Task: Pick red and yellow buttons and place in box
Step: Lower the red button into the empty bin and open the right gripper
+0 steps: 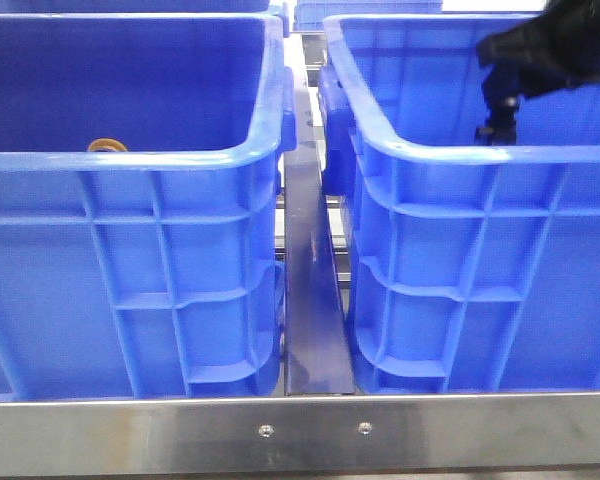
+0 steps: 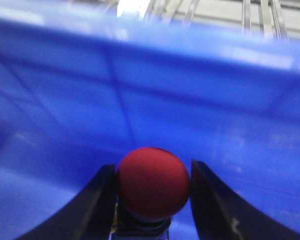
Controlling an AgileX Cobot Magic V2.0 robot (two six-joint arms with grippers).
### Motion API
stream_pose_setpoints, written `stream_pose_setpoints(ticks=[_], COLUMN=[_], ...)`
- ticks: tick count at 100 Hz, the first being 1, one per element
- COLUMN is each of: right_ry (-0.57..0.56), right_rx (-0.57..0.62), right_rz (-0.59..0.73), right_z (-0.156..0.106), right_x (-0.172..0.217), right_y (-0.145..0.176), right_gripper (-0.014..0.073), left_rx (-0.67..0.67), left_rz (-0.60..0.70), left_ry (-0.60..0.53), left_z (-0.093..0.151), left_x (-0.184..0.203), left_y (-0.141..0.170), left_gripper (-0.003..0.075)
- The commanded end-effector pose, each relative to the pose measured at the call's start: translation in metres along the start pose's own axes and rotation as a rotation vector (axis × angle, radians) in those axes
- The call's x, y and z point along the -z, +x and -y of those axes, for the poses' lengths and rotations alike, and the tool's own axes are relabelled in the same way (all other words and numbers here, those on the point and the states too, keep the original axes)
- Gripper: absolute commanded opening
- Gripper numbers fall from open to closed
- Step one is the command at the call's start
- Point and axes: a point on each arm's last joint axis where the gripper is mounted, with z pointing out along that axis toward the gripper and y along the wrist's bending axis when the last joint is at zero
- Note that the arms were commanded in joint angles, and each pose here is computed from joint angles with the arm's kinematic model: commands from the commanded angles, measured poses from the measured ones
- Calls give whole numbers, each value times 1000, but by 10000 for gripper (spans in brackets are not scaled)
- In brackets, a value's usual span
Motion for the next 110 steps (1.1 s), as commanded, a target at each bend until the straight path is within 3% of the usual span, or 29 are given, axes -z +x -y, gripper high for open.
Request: stream_pose_setpoints(ticks=[1, 29, 39, 51, 58, 110], right_ry=[23, 43, 46, 43, 38, 4], right_rx=[-12, -18, -18, -18, -18, -7], right_rz=[60, 37, 37, 38, 42, 128], right_z=[3, 6, 6, 6, 5, -1], right_x=[6, -6, -6, -6, -4, 33], right_y=[-18, -12, -12, -13, -14, -34], right_gripper=[95, 119, 243, 464, 517, 514], left_rx=[-10, -10, -10, -9, -9, -9], left_rz=[95, 96, 96, 97, 95, 93], left_ry=[27, 26, 26, 27, 29, 31], left_z=[14, 14, 14, 14, 14, 14], left_x=[13, 13, 13, 13, 13, 13], left_y=[-14, -14, -14, -14, -14, -14], left_gripper=[585, 585, 585, 585, 585, 585])
